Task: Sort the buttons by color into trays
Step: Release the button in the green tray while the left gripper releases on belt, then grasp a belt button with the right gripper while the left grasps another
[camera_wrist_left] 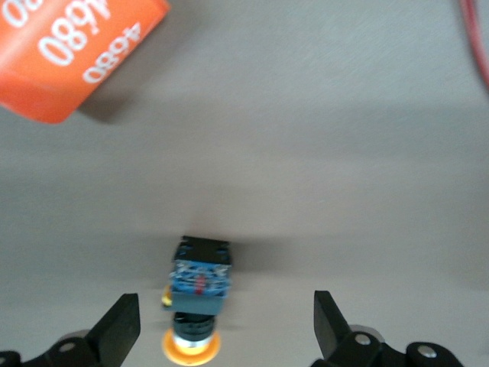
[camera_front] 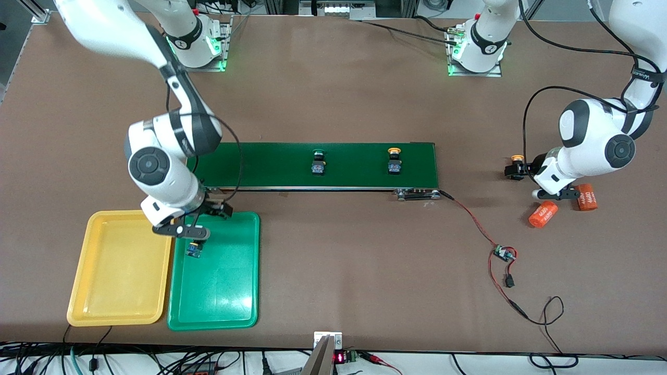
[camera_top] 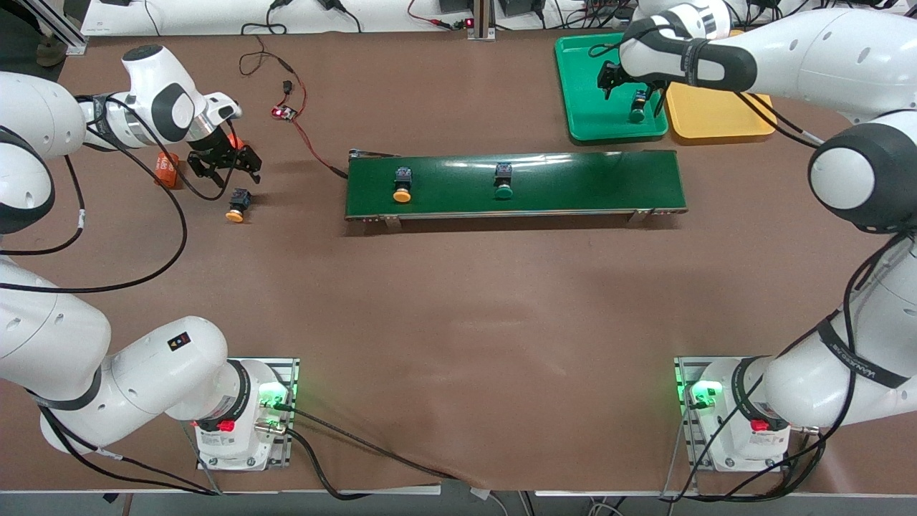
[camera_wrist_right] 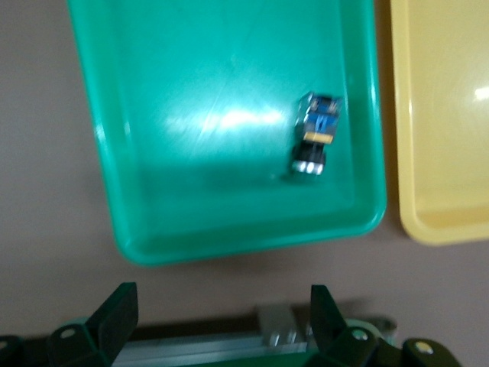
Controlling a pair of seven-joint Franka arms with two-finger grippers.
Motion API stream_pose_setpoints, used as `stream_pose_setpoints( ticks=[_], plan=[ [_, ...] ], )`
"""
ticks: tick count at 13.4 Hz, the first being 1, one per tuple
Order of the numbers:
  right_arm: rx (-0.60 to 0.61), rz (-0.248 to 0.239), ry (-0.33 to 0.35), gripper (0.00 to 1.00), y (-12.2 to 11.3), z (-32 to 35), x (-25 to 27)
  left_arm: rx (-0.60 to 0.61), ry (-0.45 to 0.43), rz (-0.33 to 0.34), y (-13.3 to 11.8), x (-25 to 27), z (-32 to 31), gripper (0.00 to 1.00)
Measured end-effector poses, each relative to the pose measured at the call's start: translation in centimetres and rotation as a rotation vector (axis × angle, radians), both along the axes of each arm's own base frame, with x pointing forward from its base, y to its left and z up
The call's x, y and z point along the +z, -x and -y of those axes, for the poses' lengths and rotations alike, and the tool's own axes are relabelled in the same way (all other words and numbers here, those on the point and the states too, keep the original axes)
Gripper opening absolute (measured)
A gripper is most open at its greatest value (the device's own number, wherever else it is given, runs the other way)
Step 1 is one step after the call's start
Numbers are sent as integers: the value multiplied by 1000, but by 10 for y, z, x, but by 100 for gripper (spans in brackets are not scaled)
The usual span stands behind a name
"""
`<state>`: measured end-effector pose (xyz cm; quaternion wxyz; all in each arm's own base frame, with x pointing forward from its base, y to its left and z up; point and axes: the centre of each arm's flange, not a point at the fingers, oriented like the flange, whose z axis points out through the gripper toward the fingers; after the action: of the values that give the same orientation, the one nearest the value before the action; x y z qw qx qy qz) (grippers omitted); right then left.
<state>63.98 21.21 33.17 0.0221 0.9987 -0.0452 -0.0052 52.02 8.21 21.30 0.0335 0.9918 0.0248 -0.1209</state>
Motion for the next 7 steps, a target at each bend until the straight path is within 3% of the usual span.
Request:
stream_pose_setpoints(
  ticks=[3,7],
  plan=[
    [-5,-56,-85,100,23,-30,27,3,0,-21,6,-11,-10,100],
    [-5,-87,-94,100,59,-82,33,10,29,-52,15,-35,-9,100]
  ],
)
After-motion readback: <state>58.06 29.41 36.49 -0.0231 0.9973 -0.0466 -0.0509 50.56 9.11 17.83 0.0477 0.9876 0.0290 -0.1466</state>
